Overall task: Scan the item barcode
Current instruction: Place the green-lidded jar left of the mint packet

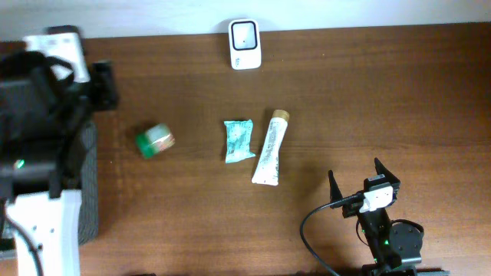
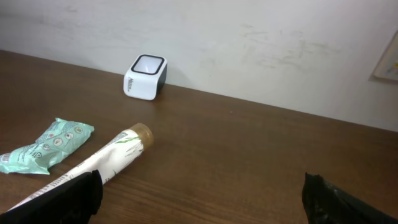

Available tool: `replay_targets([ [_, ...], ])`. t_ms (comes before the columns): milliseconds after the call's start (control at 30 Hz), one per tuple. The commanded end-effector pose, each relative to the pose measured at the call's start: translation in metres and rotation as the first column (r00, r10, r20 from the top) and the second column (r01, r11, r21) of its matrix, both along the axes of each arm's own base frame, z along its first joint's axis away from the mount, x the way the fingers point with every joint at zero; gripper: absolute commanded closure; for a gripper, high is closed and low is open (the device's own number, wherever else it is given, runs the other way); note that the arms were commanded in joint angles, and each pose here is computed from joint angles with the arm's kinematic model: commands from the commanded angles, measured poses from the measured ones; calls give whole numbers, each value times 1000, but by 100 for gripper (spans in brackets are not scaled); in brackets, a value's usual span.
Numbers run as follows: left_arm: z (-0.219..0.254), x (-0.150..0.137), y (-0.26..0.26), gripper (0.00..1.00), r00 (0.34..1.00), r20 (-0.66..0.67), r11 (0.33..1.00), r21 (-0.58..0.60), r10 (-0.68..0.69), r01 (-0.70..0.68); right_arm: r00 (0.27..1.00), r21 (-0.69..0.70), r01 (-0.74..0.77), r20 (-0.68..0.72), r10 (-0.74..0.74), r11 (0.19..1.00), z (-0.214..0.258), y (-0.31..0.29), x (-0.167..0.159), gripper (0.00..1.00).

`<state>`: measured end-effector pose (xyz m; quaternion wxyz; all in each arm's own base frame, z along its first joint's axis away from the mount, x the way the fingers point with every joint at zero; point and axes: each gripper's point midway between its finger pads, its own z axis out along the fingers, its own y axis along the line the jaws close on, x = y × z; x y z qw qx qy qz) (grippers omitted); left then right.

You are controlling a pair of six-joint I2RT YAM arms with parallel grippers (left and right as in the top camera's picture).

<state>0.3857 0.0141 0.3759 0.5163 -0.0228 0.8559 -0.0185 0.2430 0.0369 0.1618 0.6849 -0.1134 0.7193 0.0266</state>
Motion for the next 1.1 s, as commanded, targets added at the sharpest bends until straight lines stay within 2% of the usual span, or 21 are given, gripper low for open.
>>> replay_targets([
  [0,-48,24,-60,50,981,-133,990,-10,-142,142,1000,11,-3,-4,3,1000,-2,1,0,2],
  [100,-73,35,-83,49,965,-193,984,1,-177,180,1000,11,-3,-4,3,1000,-2,1,0,2],
  [200,-79,38,-83,47,963,-206,984,3,-174,179,1000,11,-3,-4,3,1000,-2,1,0,1],
  [300,-100,46,-91,33,947,-256,979,12,-195,204,1000,11,-3,-4,3,1000,-2,1,0,2],
  [367,-138,54,-100,26,902,-352,953,74,-251,294,1000,11,-3,-4,3,1000,-2,1,0,2],
  [533,-206,64,-104,21,801,-505,889,130,-323,440,1000,11,-3,-4,3,1000,-2,1,0,2],
  [633,-219,66,-105,21,783,-528,880,129,-328,456,1000,11,-3,-4,3,1000,-2,1,0,2],
  [700,-194,71,-102,21,809,-489,886,141,-326,442,1000,11,-3,-4,3,1000,-2,1,0,2],
  [833,-102,74,-74,21,909,-337,944,127,-247,304,1000,11,-3,-4,3,1000,-2,1,0,2],
  [933,-88,67,-54,19,909,-323,931,162,-264,328,1000,11,-3,-4,3,1000,-2,1,0,2],
  [1067,-14,46,35,18,986,-166,997,79,-1,14,1000,11,-3,-4,3,1000,-2,1,0,2],
])
